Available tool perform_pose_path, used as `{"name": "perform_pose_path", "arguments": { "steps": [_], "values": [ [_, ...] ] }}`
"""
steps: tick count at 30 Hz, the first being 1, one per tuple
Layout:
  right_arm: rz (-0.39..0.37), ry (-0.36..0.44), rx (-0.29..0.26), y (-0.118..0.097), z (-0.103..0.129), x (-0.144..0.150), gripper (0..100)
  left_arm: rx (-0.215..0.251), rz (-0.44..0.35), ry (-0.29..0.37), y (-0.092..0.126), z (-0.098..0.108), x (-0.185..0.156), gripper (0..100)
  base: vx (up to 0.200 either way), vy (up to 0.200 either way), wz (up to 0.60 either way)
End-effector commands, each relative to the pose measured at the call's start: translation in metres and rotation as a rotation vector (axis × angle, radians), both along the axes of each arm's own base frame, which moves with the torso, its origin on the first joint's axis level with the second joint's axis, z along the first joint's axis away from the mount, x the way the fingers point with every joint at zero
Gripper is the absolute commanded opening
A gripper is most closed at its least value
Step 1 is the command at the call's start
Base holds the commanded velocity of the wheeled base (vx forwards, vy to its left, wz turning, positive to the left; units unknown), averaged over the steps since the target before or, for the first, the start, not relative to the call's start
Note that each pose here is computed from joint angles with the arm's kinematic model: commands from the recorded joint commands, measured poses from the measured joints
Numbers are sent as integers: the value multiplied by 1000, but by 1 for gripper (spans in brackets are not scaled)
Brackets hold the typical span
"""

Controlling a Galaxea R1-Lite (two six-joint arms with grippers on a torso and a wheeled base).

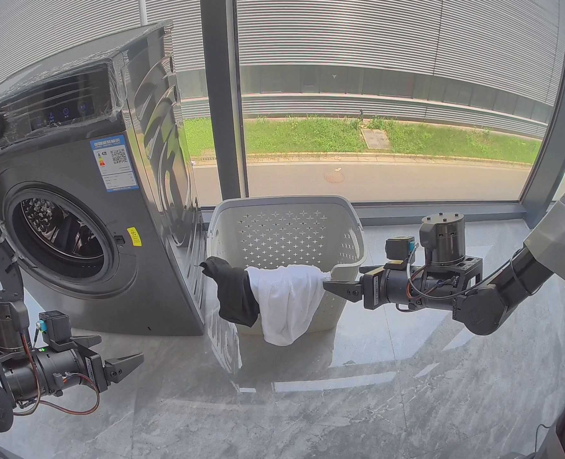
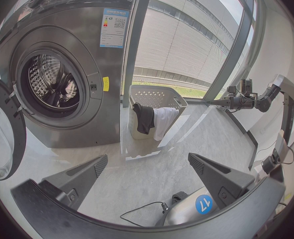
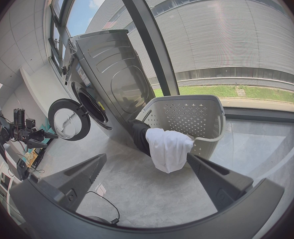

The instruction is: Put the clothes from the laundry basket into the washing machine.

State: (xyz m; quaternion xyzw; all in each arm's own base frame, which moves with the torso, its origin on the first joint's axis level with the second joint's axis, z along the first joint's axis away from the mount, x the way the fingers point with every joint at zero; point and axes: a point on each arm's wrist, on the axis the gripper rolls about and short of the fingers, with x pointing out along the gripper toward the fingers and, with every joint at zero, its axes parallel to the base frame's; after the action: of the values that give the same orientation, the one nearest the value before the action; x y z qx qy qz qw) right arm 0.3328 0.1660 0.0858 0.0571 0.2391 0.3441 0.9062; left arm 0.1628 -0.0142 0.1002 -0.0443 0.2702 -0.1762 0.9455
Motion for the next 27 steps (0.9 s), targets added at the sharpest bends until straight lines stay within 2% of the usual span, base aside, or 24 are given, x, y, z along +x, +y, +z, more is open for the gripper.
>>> {"name": "perform_pose_path", "arguments": {
  "steps": [1,9,17,21,22,23,24,27],
  "values": [
    [19,27,3,8,-6,-4,100,1,0,3,0,-1,-1,100,0,0,0],
    [55,77,4,25,-16,-14,100,4,-2,-9,0,0,-10,100,0,0,0],
    [28,129,-43,29,-43,-10,100,3,26,-17,3,0,-17,100,0,0,0],
    [28,140,-49,31,-50,-8,100,19,67,18,4,-6,-27,100,0,0,0],
    [27,144,-53,31,-54,-5,100,26,101,58,5,-11,-30,100,0,0,0],
    [27,144,-53,32,-54,-5,100,25,105,60,5,-12,-30,100,0,0,0],
    [29,142,-51,34,-57,-1,100,14,126,97,6,-16,-34,100,0,0,0],
    [28,127,-43,39,-58,8,100,1,139,141,6,-22,-42,100,0,0,0]
  ]
}}
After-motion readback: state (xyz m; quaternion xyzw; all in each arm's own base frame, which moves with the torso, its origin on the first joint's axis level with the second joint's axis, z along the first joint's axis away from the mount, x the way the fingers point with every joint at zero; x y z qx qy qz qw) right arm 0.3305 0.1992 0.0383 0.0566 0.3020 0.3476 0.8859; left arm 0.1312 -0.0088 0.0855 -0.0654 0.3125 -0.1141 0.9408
